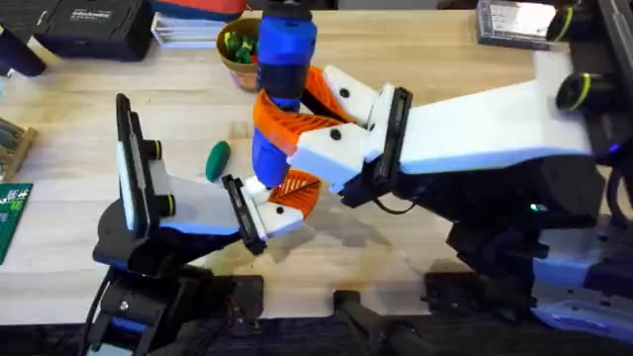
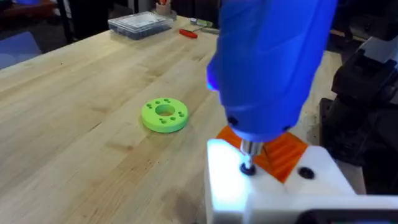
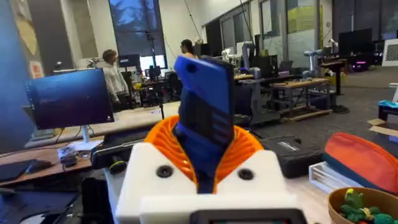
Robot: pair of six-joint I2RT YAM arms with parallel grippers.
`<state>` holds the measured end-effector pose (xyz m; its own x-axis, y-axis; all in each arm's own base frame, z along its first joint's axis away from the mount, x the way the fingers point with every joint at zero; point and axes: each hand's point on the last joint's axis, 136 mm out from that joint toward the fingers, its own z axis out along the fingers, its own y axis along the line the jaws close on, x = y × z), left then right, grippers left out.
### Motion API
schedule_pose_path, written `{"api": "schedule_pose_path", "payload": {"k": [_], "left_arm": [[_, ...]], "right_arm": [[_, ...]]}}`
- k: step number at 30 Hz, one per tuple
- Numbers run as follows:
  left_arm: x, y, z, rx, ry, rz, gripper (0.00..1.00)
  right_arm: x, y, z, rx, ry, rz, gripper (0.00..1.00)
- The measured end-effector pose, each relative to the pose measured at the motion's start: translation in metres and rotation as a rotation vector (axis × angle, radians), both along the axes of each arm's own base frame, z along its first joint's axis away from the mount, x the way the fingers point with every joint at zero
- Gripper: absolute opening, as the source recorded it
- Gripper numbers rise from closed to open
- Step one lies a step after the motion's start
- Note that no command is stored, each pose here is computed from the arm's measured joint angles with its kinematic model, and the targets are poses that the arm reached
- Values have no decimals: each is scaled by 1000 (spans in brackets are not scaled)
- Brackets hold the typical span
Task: Pick up the gripper from the table and insert it into the empty holder that is missing its gripper. Then pick up a screw, insert it into the mounting hole, and use the screwdriver to tighten it. Finally, clean up the table by picking up the vegetable and placing it into the bucket.
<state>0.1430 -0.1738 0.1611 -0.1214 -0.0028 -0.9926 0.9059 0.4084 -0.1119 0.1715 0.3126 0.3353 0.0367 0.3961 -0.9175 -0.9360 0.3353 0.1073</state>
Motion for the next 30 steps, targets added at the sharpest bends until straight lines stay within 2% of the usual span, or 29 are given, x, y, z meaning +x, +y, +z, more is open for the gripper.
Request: {"api": "schedule_pose_path", "payload": {"k": [20,25,30], "left_arm": [[0,0,0,0,-1,0,9],[0,0,0,0,-2,0,9],[0,0,0,0,-2,0,9]], "right_arm": [[0,-1,2,7,-4,0,93],[-6,-14,31,122,-75,-8,92],[10,-13,34,91,-56,-46,92]]}}
